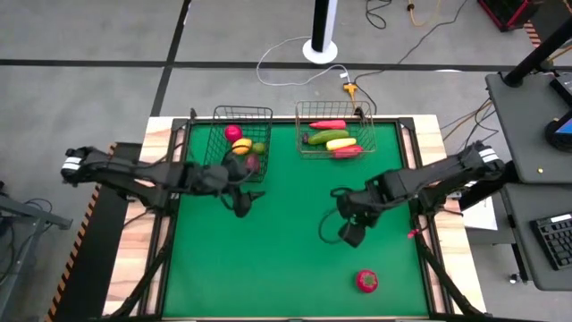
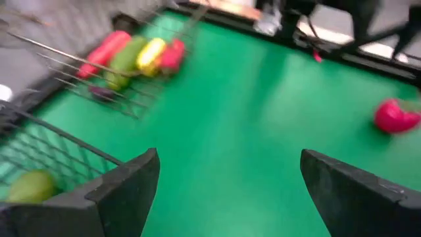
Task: Sort produce into baskets
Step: Put the tomato into the black wire basket
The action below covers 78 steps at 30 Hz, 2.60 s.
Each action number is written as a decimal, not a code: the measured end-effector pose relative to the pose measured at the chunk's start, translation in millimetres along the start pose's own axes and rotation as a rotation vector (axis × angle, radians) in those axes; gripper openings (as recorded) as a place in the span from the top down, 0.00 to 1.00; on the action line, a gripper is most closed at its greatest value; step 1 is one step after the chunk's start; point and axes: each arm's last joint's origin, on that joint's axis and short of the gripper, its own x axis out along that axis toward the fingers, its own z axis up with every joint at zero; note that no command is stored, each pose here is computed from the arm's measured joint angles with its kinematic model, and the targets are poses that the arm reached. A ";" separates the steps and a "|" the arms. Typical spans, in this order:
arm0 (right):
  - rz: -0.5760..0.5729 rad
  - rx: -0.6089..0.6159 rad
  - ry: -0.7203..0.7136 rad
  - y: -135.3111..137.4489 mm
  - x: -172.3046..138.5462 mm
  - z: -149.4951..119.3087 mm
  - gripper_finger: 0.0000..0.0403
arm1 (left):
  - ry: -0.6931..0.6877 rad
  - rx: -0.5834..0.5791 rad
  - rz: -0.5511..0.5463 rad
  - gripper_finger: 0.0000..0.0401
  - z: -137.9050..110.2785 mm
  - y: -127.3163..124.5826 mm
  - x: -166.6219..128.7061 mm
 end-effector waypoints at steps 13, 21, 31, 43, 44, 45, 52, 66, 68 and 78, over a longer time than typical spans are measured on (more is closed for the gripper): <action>-0.144 0.337 0.107 24.0 18.5 -76.5 0.44 | -0.090 0.052 0.035 0.13 7.5 -28.6 -19.2; -0.208 0.377 0.043 36.5 40.2 -107.5 0.44 | -0.087 0.062 0.019 0.13 5.8 -32.3 -21.0; -0.183 0.372 0.042 55.0 77.1 -107.7 0.30 | -0.079 0.067 0.022 0.13 4.9 -31.9 -21.0; -0.195 0.447 0.103 59.6 88.7 -114.4 0.20 | -0.042 0.087 0.037 0.13 1.2 -30.2 -20.7; -0.195 0.458 0.100 59.6 88.7 -114.4 0.20 | -0.040 0.089 0.038 0.13 0.9 -30.2 -20.5; -0.197 0.465 0.098 59.7 89.4 -114.3 0.20 | -0.039 0.089 0.038 0.13 0.8 -30.4 -20.3; -0.248 0.481 0.088 60.6 107.8 -112.6 0.20 | -0.026 0.098 0.041 0.13 -0.7 -30.0 -20.3; -0.349 0.477 0.067 58.9 143.0 -109.9 0.18 | -0.010 0.107 0.048 0.13 -2.3 -29.3 -20.2; -0.356 0.478 0.068 58.8 146.7 -109.7 0.18 | -0.010 0.107 0.048 0.13 -2.3 -29.3 -20.2; -0.375 0.475 0.055 58.6 156.1 -108.6 0.19 | -0.009 0.107 0.048 0.13 -2.4 -29.3 -20.3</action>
